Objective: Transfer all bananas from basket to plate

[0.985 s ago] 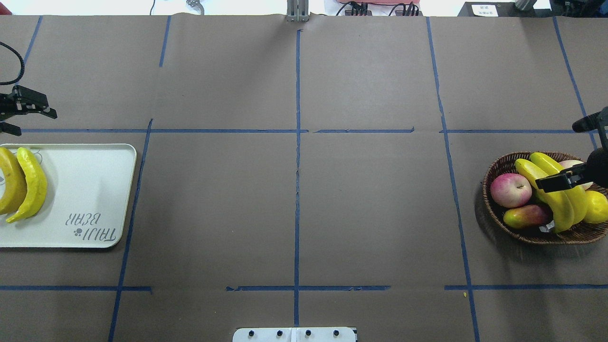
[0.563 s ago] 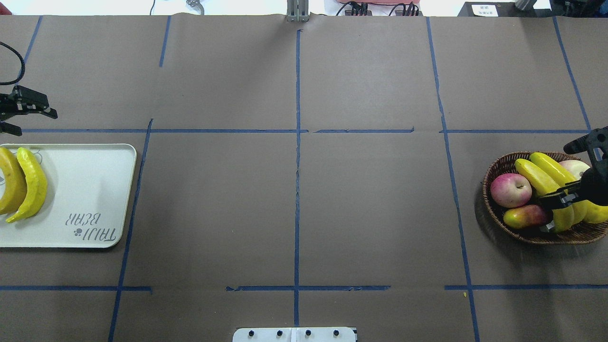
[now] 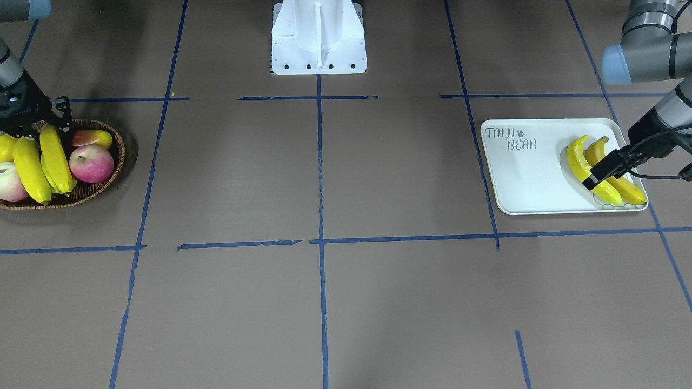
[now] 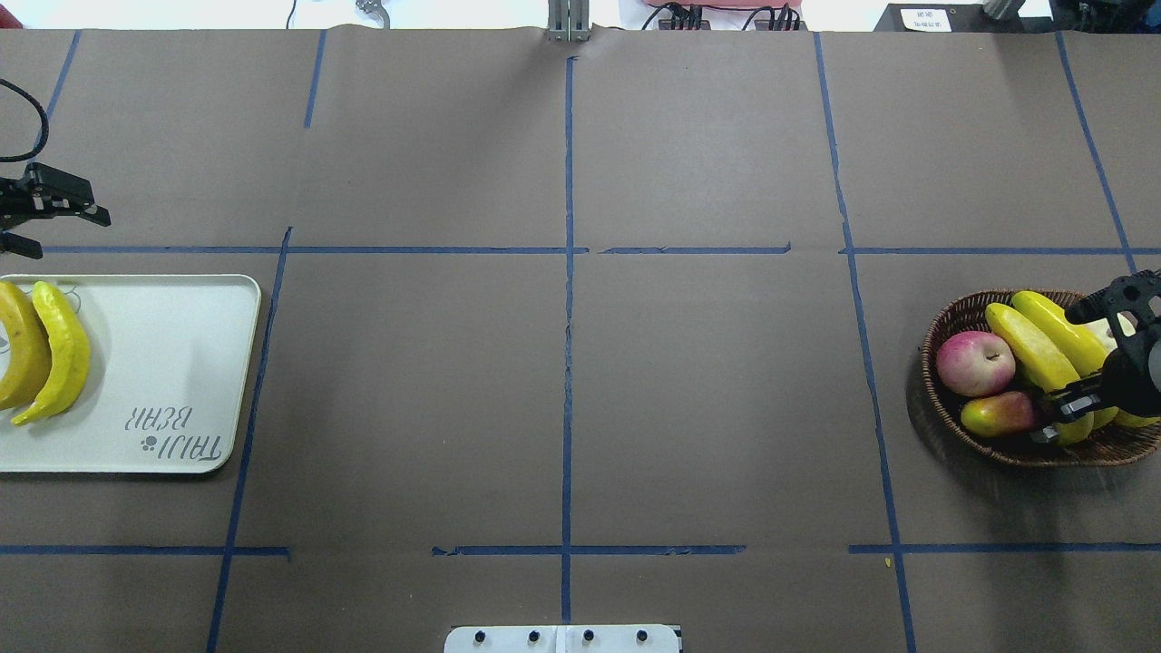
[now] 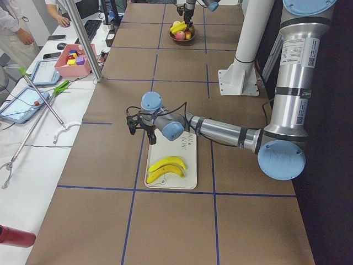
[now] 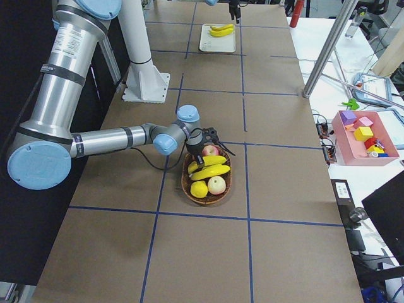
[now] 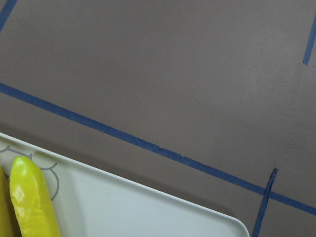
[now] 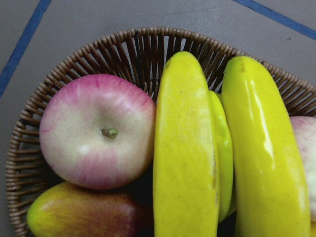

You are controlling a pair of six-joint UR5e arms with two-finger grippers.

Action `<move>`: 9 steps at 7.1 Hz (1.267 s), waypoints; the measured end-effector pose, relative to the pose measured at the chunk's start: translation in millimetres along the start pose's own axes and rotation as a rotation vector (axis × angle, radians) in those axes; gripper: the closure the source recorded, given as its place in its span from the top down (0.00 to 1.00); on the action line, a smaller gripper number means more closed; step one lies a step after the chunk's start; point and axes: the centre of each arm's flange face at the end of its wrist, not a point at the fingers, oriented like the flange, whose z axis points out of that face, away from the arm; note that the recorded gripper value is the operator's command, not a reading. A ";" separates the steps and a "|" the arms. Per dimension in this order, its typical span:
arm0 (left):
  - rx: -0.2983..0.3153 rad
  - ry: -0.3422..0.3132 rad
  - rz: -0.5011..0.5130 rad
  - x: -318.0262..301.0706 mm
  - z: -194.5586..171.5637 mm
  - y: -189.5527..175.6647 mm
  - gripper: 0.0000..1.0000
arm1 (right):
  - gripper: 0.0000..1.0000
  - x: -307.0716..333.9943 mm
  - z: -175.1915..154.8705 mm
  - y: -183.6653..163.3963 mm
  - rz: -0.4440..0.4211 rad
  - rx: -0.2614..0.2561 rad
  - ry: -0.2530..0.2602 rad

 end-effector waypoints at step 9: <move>0.013 0.112 0.051 30.9 1.3 16.0 1.00 | 0.00 -21.4 -78.2 -126.8 0.169 0.122 -0.275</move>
